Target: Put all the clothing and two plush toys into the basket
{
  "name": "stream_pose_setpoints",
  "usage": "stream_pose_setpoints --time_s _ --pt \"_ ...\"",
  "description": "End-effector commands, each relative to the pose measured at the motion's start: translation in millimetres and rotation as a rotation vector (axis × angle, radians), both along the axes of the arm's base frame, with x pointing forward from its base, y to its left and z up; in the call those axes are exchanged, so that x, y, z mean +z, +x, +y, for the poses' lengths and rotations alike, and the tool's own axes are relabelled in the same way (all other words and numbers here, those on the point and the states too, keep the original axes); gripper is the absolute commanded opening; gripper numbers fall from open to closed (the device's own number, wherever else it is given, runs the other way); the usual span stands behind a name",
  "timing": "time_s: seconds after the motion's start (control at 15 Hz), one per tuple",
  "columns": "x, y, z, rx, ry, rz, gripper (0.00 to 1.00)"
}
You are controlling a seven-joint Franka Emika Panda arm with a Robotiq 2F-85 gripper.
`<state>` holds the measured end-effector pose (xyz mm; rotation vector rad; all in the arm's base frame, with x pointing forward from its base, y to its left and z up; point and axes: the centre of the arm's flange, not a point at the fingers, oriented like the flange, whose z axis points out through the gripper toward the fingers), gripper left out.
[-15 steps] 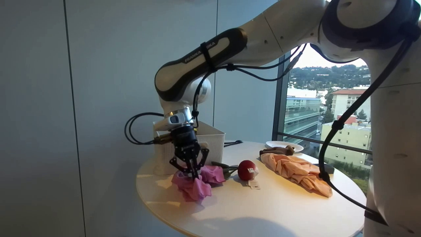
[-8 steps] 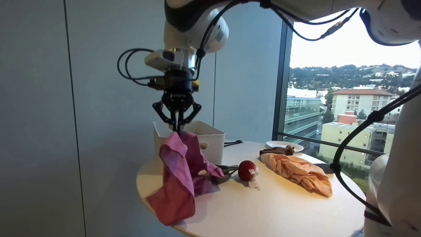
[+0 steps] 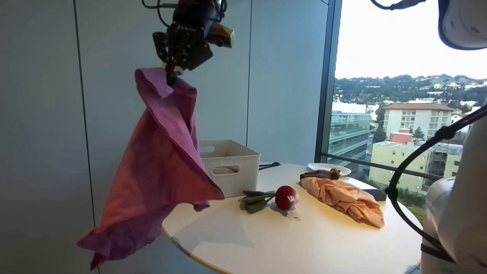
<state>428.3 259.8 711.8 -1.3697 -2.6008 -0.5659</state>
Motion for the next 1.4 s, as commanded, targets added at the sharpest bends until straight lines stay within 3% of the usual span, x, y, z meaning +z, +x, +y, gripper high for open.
stream_pose_setpoints --time_s 0.0,0.27,0.47,0.6,0.8,0.93,1.07,1.2,1.33 --pt "68 39 43 -0.171 0.108 -0.017 0.04" --pt "118 41 73 -0.374 0.212 -0.002 0.03" --pt "101 43 68 -0.524 0.259 -0.048 0.03" --pt "32 37 67 -0.572 0.115 -0.115 0.04" --pt "-53 36 83 -0.481 -0.098 -0.033 0.04" --pt "-116 39 103 -0.477 -0.23 -0.066 0.04" --pt "-171 71 125 -0.485 -0.272 -0.197 0.04" --pt "-161 97 131 -0.563 -0.253 -0.284 0.05" --pt "-145 124 133 -0.656 -0.216 -0.313 0.06"
